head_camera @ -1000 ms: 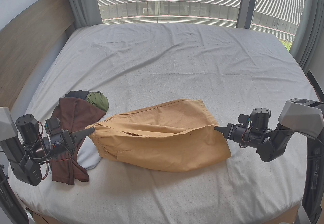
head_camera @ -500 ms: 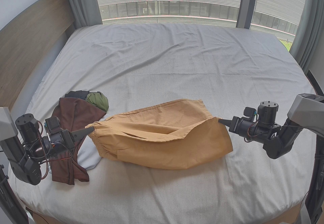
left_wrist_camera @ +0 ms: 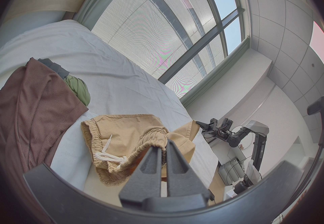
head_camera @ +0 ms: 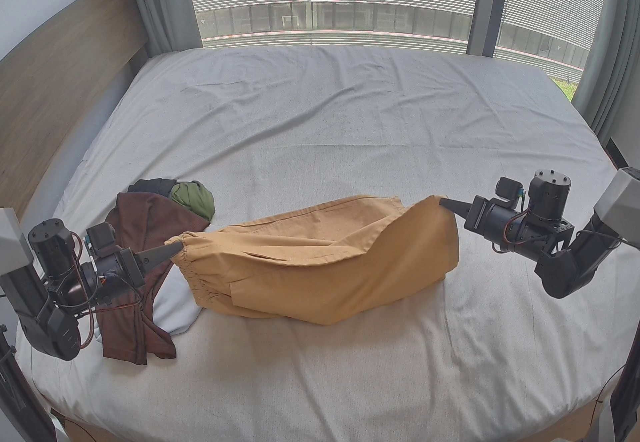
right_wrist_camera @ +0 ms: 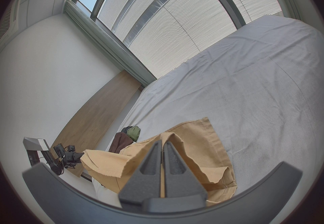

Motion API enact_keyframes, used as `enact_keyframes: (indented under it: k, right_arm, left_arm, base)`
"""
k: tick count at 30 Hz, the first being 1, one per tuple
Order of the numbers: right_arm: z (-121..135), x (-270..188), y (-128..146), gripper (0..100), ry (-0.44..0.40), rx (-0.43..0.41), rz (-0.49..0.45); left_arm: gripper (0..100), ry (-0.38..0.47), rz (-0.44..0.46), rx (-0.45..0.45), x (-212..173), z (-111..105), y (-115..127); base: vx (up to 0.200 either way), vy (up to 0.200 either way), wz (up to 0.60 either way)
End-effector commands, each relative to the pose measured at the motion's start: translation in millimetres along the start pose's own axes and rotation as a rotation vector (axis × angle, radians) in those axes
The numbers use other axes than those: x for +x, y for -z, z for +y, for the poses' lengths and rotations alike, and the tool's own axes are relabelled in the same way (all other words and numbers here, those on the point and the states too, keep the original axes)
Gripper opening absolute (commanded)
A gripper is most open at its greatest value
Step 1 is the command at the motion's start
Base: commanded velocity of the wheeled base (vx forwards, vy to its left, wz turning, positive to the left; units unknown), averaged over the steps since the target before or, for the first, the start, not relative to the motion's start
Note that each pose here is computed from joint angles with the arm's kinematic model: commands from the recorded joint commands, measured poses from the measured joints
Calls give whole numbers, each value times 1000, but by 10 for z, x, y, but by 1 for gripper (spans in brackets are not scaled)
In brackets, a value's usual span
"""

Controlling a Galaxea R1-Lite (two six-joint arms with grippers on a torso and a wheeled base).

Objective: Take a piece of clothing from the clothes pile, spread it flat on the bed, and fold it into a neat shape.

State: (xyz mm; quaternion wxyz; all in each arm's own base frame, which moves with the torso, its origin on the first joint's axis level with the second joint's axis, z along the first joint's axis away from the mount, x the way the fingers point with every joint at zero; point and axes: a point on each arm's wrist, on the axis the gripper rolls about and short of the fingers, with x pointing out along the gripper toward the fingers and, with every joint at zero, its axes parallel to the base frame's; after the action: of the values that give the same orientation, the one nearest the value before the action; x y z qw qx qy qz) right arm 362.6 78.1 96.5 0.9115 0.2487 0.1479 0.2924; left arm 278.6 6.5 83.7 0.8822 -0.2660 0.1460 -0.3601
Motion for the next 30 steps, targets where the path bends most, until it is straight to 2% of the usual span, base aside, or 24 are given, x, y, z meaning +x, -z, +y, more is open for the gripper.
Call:
enact_keyframes:
  k: [1,15,30]
  right_arm:
    - [35,-7,-73,0,-10,-12,-22]
    - [35,85,-196,0,-30,-33,-63]
    - [-171,400,-249,0,-18,-24,-60]
  left_arm:
    - [0,0,-7,6,7,1,-18]
    - [0,-51,-50,17,54,49,-68]
    - [0,-150,-105,14,289,352,-69]
  base:
    - [0,0,0]
    - [0,0,0]
    - [0,0,0]
